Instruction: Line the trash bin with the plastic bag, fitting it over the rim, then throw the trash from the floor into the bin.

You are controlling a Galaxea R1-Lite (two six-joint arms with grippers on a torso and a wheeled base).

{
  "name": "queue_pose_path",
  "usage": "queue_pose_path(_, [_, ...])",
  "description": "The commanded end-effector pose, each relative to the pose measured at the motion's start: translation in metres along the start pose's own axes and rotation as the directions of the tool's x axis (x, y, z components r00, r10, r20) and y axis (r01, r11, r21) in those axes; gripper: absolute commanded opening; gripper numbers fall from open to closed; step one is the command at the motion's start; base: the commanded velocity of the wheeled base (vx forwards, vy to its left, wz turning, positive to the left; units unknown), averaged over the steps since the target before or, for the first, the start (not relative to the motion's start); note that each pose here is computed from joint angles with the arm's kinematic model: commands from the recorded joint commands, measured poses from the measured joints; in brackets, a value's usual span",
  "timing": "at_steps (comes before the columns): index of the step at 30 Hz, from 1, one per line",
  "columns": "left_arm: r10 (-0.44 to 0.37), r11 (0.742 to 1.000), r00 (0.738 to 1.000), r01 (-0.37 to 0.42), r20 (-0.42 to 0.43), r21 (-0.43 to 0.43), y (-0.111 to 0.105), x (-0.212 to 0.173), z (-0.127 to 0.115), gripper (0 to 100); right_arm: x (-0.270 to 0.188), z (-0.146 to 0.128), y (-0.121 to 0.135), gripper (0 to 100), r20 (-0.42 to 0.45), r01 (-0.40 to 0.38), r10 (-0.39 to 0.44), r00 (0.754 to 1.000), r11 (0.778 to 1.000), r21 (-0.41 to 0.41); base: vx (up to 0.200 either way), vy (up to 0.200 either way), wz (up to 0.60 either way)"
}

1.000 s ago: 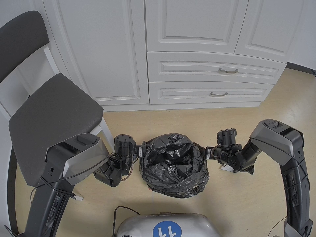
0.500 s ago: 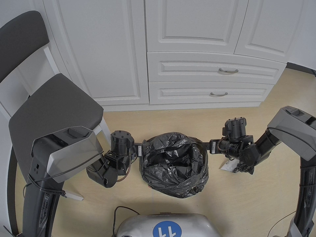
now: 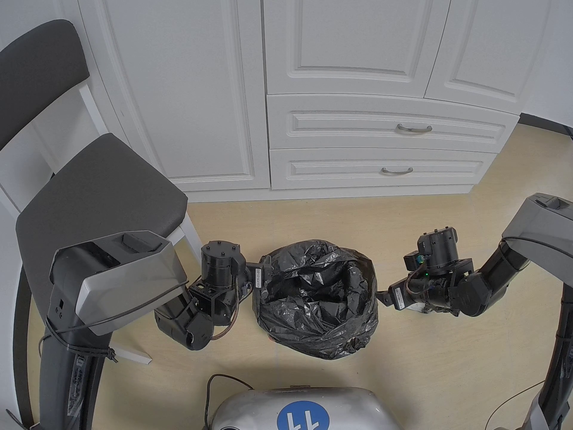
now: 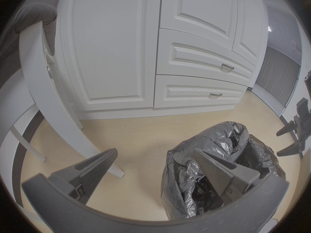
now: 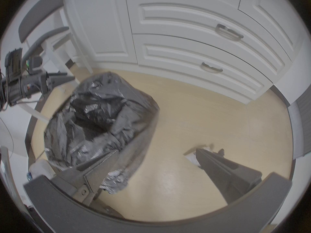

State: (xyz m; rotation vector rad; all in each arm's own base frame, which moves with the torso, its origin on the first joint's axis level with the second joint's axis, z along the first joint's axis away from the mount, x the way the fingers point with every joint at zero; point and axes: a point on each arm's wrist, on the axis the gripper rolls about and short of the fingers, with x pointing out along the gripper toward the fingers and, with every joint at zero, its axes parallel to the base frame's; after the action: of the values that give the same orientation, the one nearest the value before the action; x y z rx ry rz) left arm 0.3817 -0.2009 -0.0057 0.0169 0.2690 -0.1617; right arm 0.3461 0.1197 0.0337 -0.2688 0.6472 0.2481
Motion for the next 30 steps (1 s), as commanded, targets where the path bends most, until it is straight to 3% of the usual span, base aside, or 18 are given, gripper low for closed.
queue_pose_path(1, [-0.006, 1.0, 1.0, 0.006, -0.001, 0.008, -0.002, -0.002, -0.003, 100, 0.018, -0.014, -0.002, 100, -0.047, 0.0, 0.0, 0.999, 1.0, 0.015, 0.0, 0.0, 0.0])
queue_pose_path(7, [-0.005, 1.0, 1.0, 0.005, 0.003, 0.006, -0.001, -0.002, -0.002, 100, 0.053, -0.033, 0.005, 100, -0.108, -0.003, 0.008, 0.994, 0.999, 0.043, 0.0, 0.0, 0.0])
queue_pose_path(10, [-0.005, 1.0, 1.0, 0.005, 0.003, 0.006, -0.002, -0.001, -0.002, 100, 0.073, -0.041, 0.015, 100, -0.126, -0.013, 0.026, 0.992, 0.995, 0.101, 0.0, 0.0, 0.0])
queue_pose_path(15, [-0.002, 1.0, 1.0, 0.002, 0.004, 0.006, 0.0, -0.001, -0.002, 100, 0.092, -0.035, 0.022, 100, -0.101, -0.017, 0.039, 0.994, 0.979, 0.202, 0.0, 0.0, 0.0])
queue_pose_path(20, [-0.003, 1.0, 1.0, 0.003, 0.006, 0.005, -0.001, -0.001, -0.001, 100, 0.111, -0.022, 0.008, 100, -0.044, 0.018, -0.005, 0.999, 0.956, 0.293, 0.0, 0.0, 0.0])
queue_pose_path(26, [-0.003, 1.0, 1.0, 0.003, 0.006, 0.005, -0.001, -0.001, -0.001, 100, 0.116, 0.009, -0.015, 100, 0.031, 0.029, -0.049, 0.998, 0.891, 0.453, 0.0, 0.0, 0.0])
queue_pose_path(28, [-0.001, 1.0, 1.0, 0.001, 0.009, 0.002, -0.001, -0.001, 0.0, 100, 0.115, 0.027, -0.023, 100, 0.056, 0.021, -0.062, 0.997, 0.837, 0.547, 0.0, 0.0, 0.0])
queue_pose_path(30, [-0.002, 1.0, 1.0, 0.002, 0.014, 0.001, -0.001, -0.001, 0.001, 100, 0.115, 0.037, -0.027, 100, 0.069, 0.013, -0.067, 0.995, 0.799, 0.601, 0.0, 0.0, 0.0])
